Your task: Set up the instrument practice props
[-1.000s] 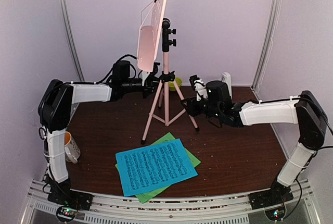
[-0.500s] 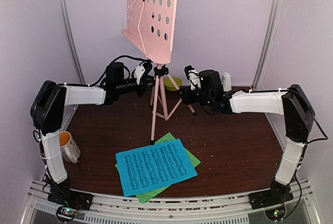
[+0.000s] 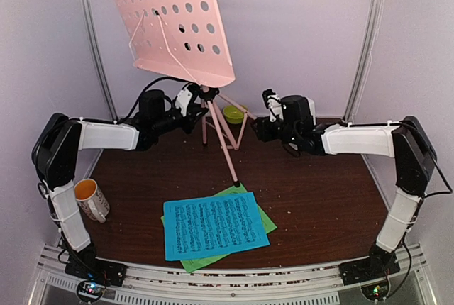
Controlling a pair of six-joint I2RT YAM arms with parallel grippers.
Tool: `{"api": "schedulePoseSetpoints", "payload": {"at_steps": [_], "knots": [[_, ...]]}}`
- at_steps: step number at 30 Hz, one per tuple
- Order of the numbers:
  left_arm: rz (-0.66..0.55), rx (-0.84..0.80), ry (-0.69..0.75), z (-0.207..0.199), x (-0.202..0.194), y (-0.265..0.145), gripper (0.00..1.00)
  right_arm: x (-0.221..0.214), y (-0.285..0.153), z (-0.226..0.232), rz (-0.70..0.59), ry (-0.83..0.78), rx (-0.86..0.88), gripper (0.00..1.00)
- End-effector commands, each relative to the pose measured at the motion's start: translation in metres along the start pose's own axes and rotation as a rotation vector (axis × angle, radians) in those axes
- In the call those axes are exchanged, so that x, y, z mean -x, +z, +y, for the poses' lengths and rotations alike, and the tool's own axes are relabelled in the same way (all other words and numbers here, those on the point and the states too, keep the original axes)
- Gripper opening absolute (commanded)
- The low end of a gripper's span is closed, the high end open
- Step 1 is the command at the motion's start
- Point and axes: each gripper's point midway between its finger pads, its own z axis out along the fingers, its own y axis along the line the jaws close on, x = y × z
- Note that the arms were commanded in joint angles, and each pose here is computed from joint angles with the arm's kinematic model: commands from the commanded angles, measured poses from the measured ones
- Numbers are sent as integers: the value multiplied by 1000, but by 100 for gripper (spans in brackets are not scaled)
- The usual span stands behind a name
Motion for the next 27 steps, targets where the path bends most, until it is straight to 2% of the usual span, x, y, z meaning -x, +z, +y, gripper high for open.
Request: {"api": "schedulePoseSetpoints", "payload": {"at_steps": [1, 8, 16, 22, 27], "knots": [[38, 86, -54, 11, 20, 0, 0, 15, -23, 16, -54, 49, 96, 54], [153, 102, -86, 16, 21, 7, 0, -1, -40, 51, -45, 94, 301, 64], [225, 83, -128, 15, 18, 20, 0, 0, -13, 72, -35, 107, 362, 72], [244, 80, -141, 14, 20, 25, 0, 8, 5, 76, -51, 91, 314, 71], [292, 84, -157, 15, 19, 28, 0, 6, 20, 65, -43, 52, 239, 61]]}}
